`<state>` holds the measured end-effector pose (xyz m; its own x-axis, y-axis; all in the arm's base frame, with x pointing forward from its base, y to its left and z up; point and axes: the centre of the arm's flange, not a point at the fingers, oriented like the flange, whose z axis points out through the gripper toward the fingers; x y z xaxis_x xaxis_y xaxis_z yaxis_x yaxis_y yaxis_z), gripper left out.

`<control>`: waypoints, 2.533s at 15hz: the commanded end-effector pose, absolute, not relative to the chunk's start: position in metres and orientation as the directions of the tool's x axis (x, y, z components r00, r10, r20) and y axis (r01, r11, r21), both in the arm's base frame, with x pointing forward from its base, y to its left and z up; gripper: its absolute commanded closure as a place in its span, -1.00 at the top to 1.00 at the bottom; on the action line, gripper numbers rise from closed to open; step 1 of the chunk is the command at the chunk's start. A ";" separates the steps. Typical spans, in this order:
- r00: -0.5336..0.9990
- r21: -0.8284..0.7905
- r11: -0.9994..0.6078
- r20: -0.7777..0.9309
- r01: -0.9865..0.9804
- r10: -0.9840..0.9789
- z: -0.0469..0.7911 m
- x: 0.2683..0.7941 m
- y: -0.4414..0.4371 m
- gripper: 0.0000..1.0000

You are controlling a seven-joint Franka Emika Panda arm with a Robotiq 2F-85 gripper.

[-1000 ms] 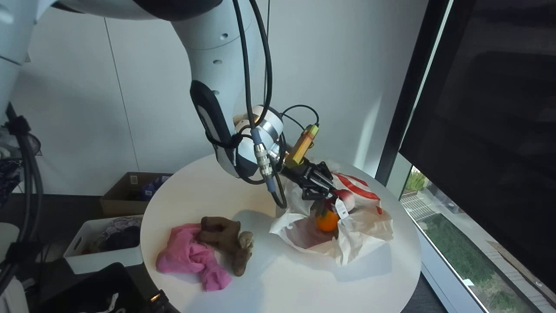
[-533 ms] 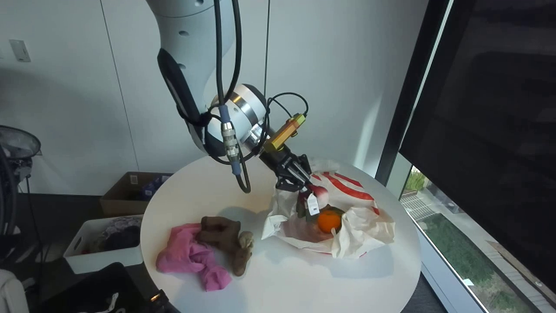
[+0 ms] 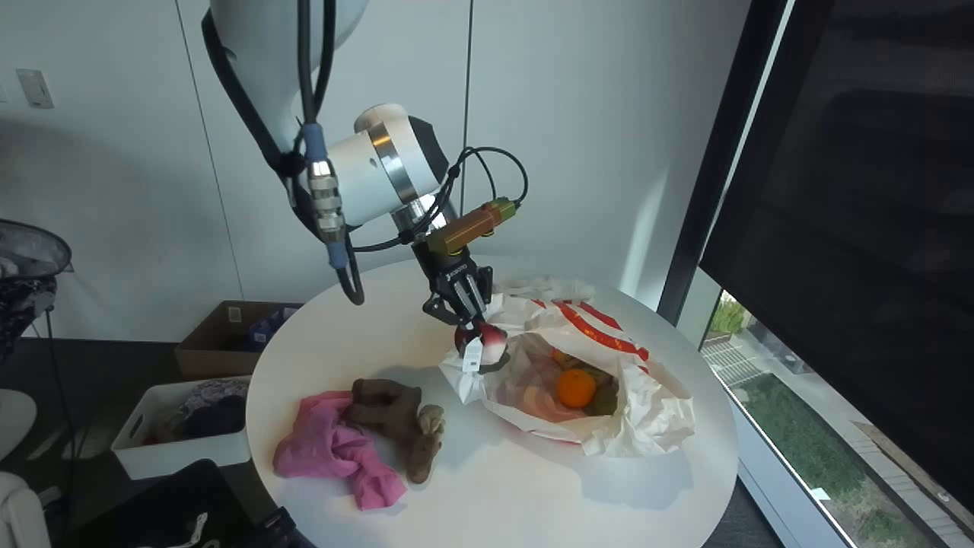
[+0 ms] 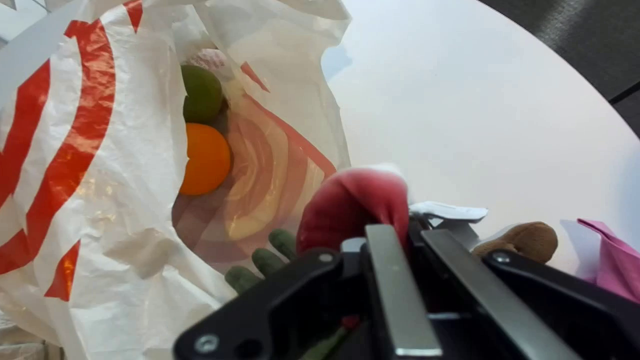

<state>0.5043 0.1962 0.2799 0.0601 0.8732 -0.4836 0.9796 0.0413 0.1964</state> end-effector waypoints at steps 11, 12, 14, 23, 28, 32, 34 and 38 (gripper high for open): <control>0.213 -0.043 -0.212 0.030 0.976 0.977 0.265 0.499 0.205 -0.81; 0.259 -0.066 -0.254 0.069 0.965 0.964 0.260 0.503 0.203 -0.81; 0.338 -0.120 -0.323 0.145 0.939 0.930 0.252 0.508 0.196 -0.83; 0.501 -0.323 -0.408 0.297 0.854 0.813 0.207 0.507 0.197 -0.88; 0.481 -0.321 -0.389 0.292 0.864 0.827 0.190 0.501 0.202 -0.02; 0.478 -0.280 -0.403 0.300 0.871 0.825 0.200 0.505 0.197 0.60; 0.517 -0.244 -0.459 0.318 0.854 0.795 0.210 0.516 0.188 0.91; 0.646 -0.248 -0.598 0.344 0.763 0.682 0.247 0.542 0.146 1.00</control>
<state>0.5294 0.1728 0.2116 0.5671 0.7614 0.3141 0.8232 -0.5110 -0.2475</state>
